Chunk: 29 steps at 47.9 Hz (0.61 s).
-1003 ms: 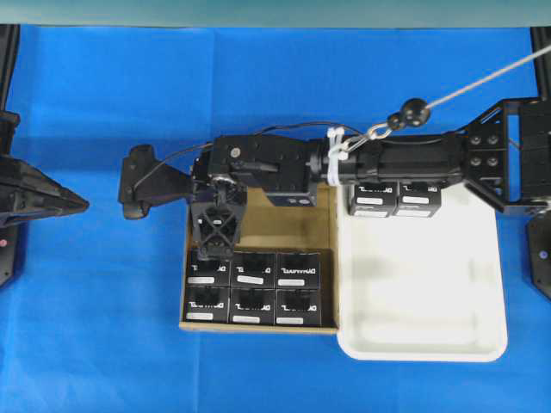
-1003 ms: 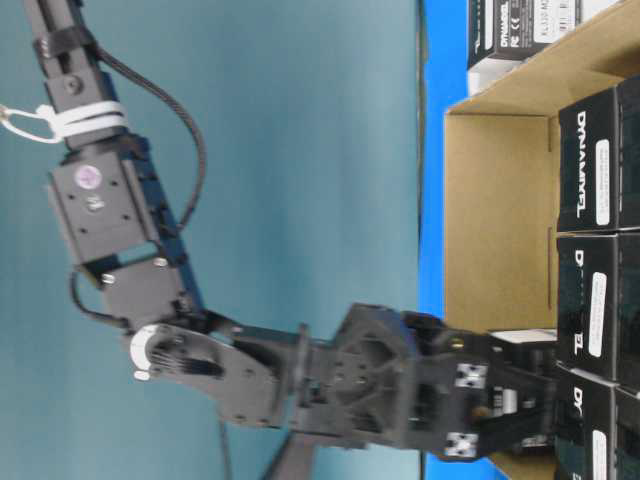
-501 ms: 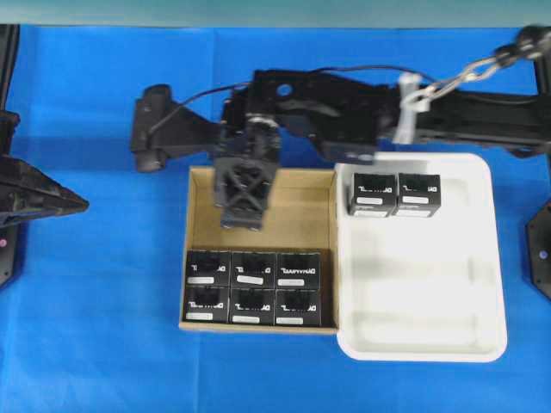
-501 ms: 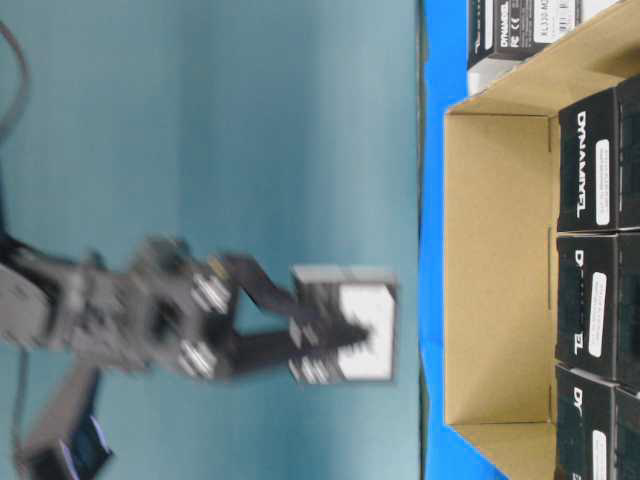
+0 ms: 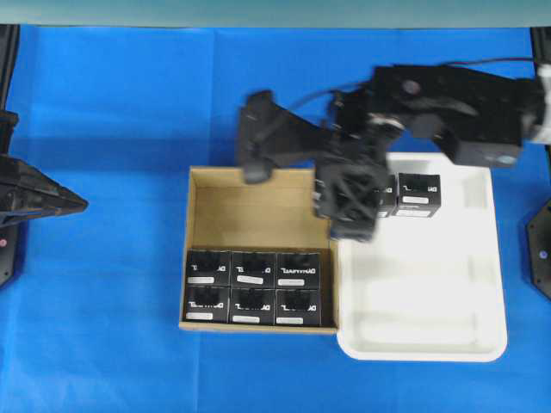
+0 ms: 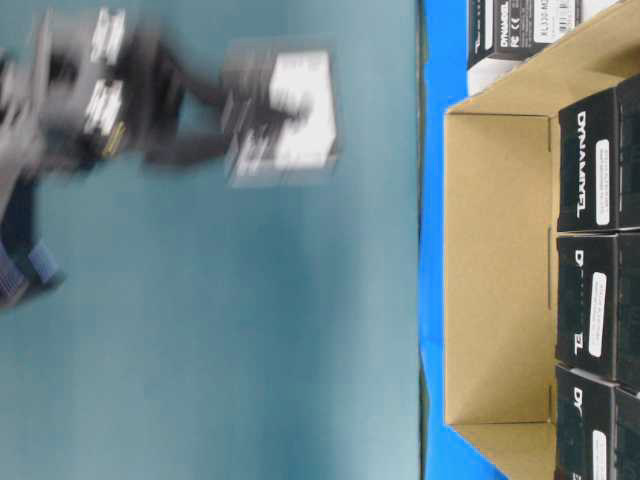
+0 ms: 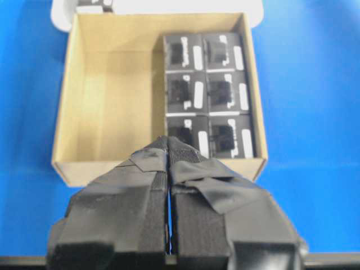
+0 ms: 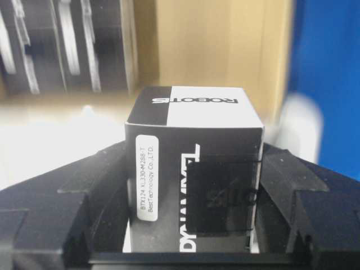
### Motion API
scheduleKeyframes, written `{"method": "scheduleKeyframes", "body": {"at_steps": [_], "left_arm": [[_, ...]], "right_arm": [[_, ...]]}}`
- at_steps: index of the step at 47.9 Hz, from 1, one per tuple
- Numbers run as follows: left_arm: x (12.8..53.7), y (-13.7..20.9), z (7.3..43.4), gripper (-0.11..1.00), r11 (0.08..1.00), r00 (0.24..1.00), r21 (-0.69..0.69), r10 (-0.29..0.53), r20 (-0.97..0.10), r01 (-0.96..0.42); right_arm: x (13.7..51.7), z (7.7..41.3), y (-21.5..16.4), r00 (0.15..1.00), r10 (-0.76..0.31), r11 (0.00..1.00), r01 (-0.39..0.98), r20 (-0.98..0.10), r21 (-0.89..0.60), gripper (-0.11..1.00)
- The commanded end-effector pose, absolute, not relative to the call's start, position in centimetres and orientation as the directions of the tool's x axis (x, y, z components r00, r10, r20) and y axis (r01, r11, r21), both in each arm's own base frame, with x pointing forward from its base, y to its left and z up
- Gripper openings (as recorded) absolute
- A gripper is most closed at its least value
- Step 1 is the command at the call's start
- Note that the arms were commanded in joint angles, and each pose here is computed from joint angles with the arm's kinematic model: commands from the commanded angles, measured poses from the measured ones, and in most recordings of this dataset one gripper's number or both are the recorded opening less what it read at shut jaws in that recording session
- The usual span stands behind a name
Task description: Pick the box from inside the cardboard box.
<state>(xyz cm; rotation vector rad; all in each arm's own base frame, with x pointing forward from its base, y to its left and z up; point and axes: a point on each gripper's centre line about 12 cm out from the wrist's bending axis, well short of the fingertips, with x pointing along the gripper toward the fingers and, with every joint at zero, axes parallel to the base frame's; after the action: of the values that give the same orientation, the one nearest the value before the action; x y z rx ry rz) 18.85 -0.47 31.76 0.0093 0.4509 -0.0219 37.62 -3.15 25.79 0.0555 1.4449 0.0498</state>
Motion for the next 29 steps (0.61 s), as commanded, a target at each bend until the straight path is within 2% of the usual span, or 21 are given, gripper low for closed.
{"method": "scheduleKeyframes", "body": {"at_steps": [1,15,29], "left_arm": [[19.0,-0.5,32.4,-0.05,1.0,0.91,0.004,-0.02,-0.415,0.024],[19.0,-0.5,32.5,-0.05,1.0,0.91,0.004,-0.02,-0.414,0.024],[19.0,-0.5,32.6,-0.05,1.0,0.912,0.001,-0.02,-0.409,0.023]], "right_arm": [[35.9,25.2,-2.3,0.12,0.072,0.997,-0.013,-0.99,0.071,0.63],[31.5,20.6,-0.4,0.119,0.072,0.997,-0.017,-0.99,0.071,0.63],[31.5,16.0,0.3,0.198,0.053,0.998,0.011,-0.979,0.056,0.63]]}}
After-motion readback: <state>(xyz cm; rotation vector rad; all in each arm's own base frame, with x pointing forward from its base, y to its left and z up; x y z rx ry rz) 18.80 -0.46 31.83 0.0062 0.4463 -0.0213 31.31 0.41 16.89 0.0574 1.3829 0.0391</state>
